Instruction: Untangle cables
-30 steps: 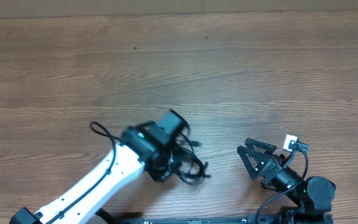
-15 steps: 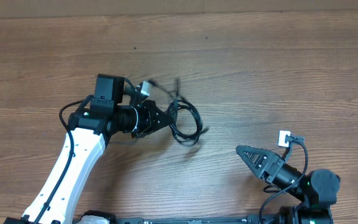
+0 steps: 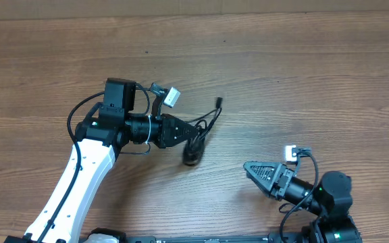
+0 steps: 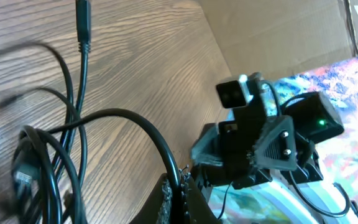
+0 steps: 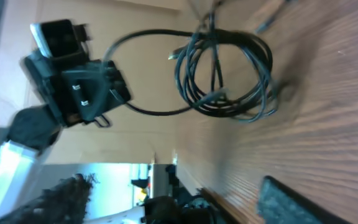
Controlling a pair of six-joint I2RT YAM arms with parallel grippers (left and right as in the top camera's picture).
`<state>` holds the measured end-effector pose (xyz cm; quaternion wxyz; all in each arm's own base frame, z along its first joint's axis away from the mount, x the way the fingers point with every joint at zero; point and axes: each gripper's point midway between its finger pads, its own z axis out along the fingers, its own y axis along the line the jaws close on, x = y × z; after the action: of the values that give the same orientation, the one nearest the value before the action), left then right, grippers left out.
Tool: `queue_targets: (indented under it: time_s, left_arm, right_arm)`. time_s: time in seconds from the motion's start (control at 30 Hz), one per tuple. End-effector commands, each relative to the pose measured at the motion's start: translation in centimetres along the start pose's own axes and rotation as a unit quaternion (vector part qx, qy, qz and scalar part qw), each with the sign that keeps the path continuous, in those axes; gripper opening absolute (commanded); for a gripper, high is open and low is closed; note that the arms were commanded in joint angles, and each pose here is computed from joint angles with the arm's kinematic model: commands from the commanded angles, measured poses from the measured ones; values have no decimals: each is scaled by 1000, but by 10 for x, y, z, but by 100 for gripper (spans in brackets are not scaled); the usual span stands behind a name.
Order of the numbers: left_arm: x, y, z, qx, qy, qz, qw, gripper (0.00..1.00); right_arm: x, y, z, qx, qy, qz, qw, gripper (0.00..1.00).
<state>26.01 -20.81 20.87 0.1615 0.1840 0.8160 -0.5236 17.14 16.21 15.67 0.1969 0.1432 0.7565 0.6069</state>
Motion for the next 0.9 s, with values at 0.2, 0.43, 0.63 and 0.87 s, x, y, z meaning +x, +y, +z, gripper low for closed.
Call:
queue_targets:
  time_s: [0.2,0.43,0.63,0.87]
  left_arm:
    - [23,82,-32,-276,-29,-231,932,100]
    - [73,118,-74,-440,-49,-400,802,100]
    - [81,119,-71,-435,-52,-433,787,88]
    - [94,129,-57,-432,-83,-495,749,64]
  right_arm:
    - [8,-32,6,87,-17,24,996,100]
    - [13,-48,4,123,-20,35,992,100]
    - [9,-51,3,132,-31,35,990,100]
    - [11,-63,0,157,-36,49,986,100]
